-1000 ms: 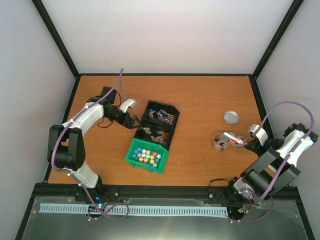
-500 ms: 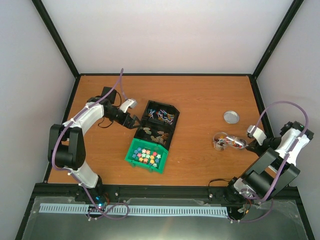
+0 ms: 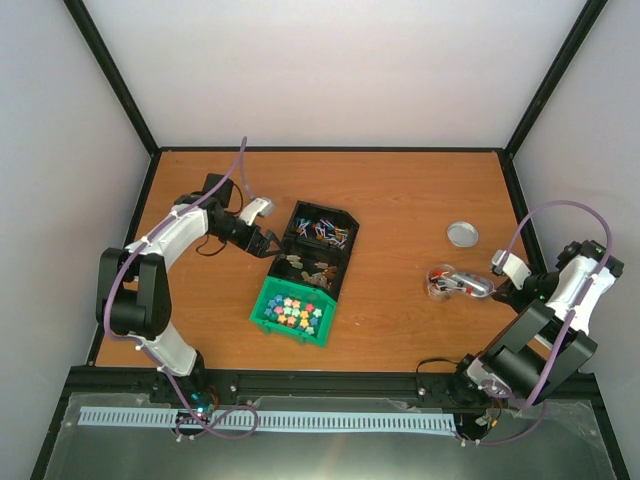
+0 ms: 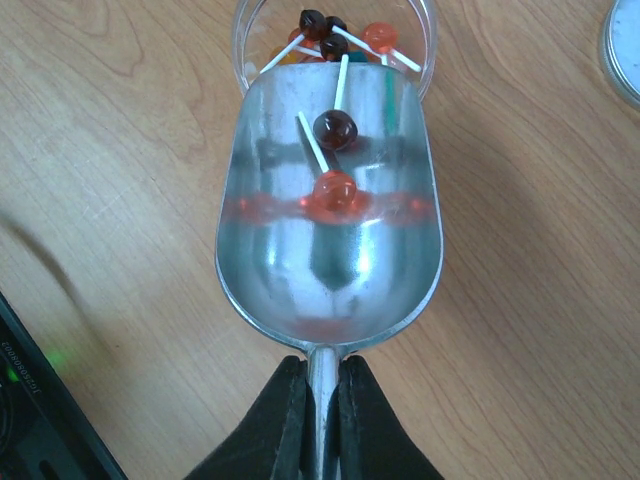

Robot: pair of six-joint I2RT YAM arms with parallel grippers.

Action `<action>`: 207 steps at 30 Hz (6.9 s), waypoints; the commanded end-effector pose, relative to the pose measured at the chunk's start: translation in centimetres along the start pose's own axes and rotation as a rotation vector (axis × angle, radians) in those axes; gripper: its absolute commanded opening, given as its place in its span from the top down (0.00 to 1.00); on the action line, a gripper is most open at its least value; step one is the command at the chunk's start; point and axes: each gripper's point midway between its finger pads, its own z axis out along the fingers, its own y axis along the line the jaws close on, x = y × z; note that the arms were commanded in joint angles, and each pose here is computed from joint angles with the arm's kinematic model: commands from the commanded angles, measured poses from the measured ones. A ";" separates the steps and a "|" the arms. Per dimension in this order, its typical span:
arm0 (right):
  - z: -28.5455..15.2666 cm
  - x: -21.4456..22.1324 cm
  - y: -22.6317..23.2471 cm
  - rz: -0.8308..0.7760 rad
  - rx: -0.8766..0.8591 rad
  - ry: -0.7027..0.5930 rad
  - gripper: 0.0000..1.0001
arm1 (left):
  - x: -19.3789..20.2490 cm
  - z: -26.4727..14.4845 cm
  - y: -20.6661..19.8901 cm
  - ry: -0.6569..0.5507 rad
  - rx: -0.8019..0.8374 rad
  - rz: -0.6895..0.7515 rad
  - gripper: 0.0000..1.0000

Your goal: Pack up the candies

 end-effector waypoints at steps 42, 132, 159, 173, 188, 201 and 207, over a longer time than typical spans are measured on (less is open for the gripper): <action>-3.9 -4.6 -0.5 -0.179 0.143 0.110 0.97 | 1.8 1.2 -0.9 0.093 -0.164 0.159 0.00; 6.8 -16.9 -4.0 0.231 -0.201 -0.099 0.14 | -2.3 -8.5 0.4 -0.179 -0.284 0.049 0.00; 8.5 -6.3 -1.4 0.570 -0.432 -0.064 0.57 | -1.7 -7.5 0.5 -0.170 -0.251 0.031 0.00; 10.3 -8.8 2.5 0.527 -0.526 -0.059 0.65 | -1.9 -7.3 0.6 -0.168 -0.242 0.025 0.00; 14.2 -14.6 7.9 0.351 -0.618 0.014 0.65 | -1.7 -7.2 0.7 -0.162 -0.246 0.023 0.00; 17.1 -20.2 14.1 0.178 -0.697 0.082 0.64 | -1.6 -7.3 0.7 -0.158 -0.253 0.023 0.00; 15.2 -21.3 12.9 0.127 -0.647 0.043 0.55 | -2.0 -8.1 0.1 -0.169 -0.250 0.034 0.00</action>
